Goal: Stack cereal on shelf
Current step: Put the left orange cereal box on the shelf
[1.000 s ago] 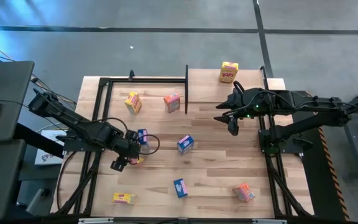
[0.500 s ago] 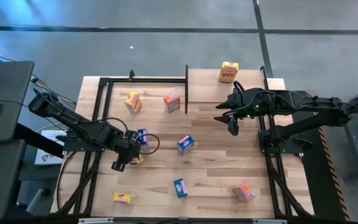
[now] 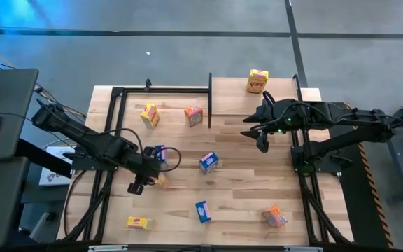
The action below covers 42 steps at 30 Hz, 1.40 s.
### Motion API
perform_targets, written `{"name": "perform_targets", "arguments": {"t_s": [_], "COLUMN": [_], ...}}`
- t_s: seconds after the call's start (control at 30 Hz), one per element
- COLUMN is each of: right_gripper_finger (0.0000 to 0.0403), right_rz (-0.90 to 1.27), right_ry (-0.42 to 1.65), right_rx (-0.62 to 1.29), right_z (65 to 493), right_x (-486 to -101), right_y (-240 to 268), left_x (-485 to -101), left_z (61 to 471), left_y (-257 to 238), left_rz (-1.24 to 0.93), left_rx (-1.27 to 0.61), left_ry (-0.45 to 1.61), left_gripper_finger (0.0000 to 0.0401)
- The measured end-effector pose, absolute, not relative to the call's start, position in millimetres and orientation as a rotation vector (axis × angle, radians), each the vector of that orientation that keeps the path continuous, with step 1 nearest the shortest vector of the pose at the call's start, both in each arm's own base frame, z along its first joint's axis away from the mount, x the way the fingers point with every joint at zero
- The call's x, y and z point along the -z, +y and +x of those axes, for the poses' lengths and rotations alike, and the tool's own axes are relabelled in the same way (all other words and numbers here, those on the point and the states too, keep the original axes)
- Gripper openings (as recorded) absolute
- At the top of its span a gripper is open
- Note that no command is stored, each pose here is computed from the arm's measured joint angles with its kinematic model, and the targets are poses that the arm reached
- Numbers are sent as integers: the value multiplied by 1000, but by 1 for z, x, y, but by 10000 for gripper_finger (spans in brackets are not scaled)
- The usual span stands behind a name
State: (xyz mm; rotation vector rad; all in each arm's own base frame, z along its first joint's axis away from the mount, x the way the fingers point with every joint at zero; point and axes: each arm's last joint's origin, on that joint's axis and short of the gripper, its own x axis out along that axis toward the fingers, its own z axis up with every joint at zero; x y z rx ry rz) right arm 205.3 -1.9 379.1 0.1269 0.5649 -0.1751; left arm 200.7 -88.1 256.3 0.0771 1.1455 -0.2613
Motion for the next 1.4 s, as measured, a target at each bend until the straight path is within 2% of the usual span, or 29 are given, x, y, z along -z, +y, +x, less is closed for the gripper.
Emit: {"name": "perform_targets", "arguments": {"t_s": [0.27, 0.5, 0.77, 1.2, 1.4], "right_gripper_finger": [226, 226, 226, 226, 226], "right_rz": [131, 127, 15, -36, 8], "right_ry": [566, 567, 575, 688, 627], "right_rx": [162, 156, 149, 144, 146], "right_z": [205, 205, 205, 193, 175], "right_x": [-379, -379, -379, -364, -349], "right_y": [-2, -1, -3, -3, -3], "left_x": [-294, -335, -371, -395, -393], "left_z": [211, 223, 232, 254, 267], "left_y": [-88, -68, -29, 40, 62], "left_rz": [37, 73, 155, 215, 249], "left_rx": [261, 148, 9, -243, -284], "left_ry": [1020, 868, 742, 501, 464], "left_gripper_finger": [152, 152, 151, 151, 151]}}
